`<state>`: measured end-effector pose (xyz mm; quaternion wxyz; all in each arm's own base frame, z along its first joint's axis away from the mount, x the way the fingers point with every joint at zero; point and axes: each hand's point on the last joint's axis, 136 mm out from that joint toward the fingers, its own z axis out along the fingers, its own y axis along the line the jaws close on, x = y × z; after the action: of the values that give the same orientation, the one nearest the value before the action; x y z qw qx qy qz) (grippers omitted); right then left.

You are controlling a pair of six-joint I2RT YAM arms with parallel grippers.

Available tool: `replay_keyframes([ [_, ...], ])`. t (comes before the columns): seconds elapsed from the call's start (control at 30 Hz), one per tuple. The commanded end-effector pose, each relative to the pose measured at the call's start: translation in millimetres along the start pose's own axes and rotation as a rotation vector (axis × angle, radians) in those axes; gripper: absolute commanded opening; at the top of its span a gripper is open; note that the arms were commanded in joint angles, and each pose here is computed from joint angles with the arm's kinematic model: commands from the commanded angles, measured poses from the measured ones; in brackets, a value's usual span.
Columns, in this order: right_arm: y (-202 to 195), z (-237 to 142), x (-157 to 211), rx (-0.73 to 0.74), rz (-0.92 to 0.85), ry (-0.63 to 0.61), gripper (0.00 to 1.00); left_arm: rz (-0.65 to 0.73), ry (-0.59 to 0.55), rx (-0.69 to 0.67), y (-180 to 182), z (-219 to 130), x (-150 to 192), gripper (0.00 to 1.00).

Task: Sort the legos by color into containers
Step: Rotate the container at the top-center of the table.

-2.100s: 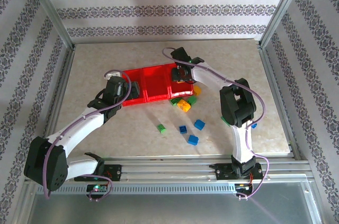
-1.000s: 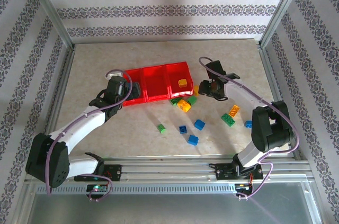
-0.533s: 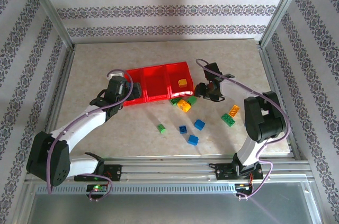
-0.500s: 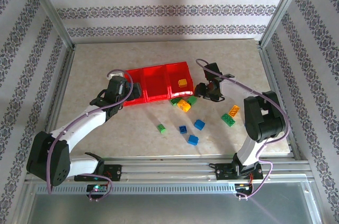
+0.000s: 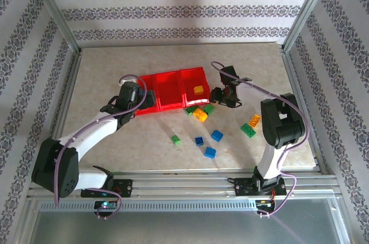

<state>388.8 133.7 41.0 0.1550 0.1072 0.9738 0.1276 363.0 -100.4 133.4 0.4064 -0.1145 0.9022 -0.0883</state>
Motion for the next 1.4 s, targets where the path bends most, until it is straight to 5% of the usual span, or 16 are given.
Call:
replay_keyframes([
  [0.0,9,0,-11,-0.022,-0.004,-0.013,0.60,-0.014,-0.051,0.023,-7,2,-21,1.00],
  [0.97,-5,0,-15,0.070,0.005,-0.022,0.56,-0.049,-0.038,0.056,-7,74,-52,1.00],
  [1.37,-15,-14,-2,0.118,-0.032,-0.021,0.53,-0.068,-0.067,0.091,-17,70,-68,1.00],
])
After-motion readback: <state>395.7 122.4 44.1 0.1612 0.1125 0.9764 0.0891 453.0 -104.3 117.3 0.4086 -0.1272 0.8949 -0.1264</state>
